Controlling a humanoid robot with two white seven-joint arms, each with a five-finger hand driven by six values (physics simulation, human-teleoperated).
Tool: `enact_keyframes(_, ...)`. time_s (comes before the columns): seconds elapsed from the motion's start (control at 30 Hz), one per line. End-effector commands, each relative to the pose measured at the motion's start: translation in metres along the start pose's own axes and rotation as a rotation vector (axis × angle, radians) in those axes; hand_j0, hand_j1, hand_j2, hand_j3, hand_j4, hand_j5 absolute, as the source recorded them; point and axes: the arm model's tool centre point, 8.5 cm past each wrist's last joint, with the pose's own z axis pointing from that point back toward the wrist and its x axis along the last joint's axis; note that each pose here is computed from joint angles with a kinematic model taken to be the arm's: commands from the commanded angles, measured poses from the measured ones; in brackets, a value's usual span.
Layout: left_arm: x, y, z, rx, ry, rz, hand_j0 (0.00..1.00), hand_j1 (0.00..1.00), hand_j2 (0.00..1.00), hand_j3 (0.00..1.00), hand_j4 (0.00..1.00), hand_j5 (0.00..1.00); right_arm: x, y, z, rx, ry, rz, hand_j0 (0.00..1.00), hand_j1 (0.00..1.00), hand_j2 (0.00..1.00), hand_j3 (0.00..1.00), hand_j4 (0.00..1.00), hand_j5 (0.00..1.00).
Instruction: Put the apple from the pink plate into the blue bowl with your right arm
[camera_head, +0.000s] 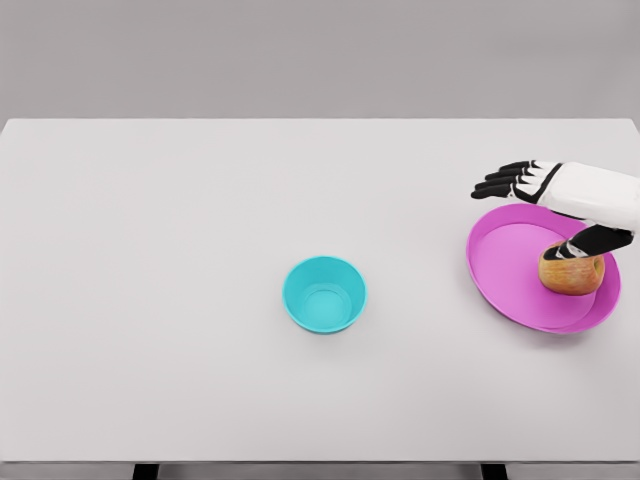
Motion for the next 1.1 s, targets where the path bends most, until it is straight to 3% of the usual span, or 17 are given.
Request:
enact_keyframes(0.0,0.000,0.000,0.000,0.000,0.000,0.000,1.00,1.00,1.00,1.00,1.00,1.00,0.000,-0.001,0.002,0.003,0.003,-0.001,1.00,1.00,1.00,1.00,1.00,1.00)
enact_keyframes(0.03,0.000,0.000,0.000,0.000,0.000,0.000,1.00,1.00,1.00,1.00,1.00,1.00,0.001,-0.002,0.003,0.005,0.004,0.002,1.00,1.00,1.00,1.00,1.00,1.00)
enact_keyframes(0.1,0.000,0.000,0.000,0.000,0.000,0.000,1.00,1.00,1.00,1.00,1.00,1.00,0.000,0.014,0.006,0.018,0.011,-0.036,1.00,1.00,1.00,1.00,1.00,1.00)
enact_keyframes(0.23,0.001,0.000,0.000,-0.002,-0.002,0.000,1.00,1.00,1.00,1.00,1.00,1.00,-0.008,0.033,0.050,-0.014,0.122,-0.091,1.00,1.00,1.00,1.00,1.00,1.00)
enact_keyframes(0.37,0.001,-0.001,0.000,-0.005,-0.003,-0.001,1.00,1.00,1.00,1.00,1.00,1.00,-0.009,0.022,0.055,-0.032,0.133,-0.065,1.00,1.00,1.00,1.00,1.00,1.00)
enact_keyframes(0.43,0.001,-0.001,0.000,-0.005,-0.003,-0.001,1.00,1.00,1.00,1.00,1.00,1.00,-0.008,0.032,0.052,-0.025,0.125,-0.089,1.00,1.00,1.00,1.00,1.00,1.00)
enact_keyframes(0.53,0.001,-0.001,0.000,-0.005,-0.003,-0.001,1.00,1.00,1.00,1.00,1.00,1.00,-0.019,0.038,0.052,0.001,0.235,-0.150,1.00,1.00,1.00,1.00,1.00,1.00)
enact_keyframes(0.57,0.001,-0.001,0.000,-0.005,-0.003,-0.001,1.00,1.00,1.00,1.00,1.00,1.00,-0.025,0.042,0.053,0.032,0.294,-0.136,1.00,1.00,1.00,1.00,1.00,1.00)
enact_keyframes(0.63,0.001,-0.001,0.000,-0.005,-0.003,-0.001,1.00,1.00,1.00,1.00,1.00,1.00,-0.024,0.052,0.047,0.062,0.287,-0.150,1.00,1.00,1.00,1.00,1.00,1.00)
enact_keyframes(0.87,0.001,-0.001,0.000,-0.005,-0.003,-0.001,1.00,1.00,1.00,1.00,1.00,1.00,-0.024,0.065,0.039,0.072,0.285,-0.188,1.00,1.00,1.00,1.00,1.00,1.00)
enact_keyframes(1.07,0.001,-0.001,0.000,-0.005,-0.003,-0.001,1.00,1.00,1.00,1.00,1.00,1.00,-0.029,0.072,0.039,0.106,0.327,-0.168,1.00,1.00,1.00,1.00,1.00,1.00)
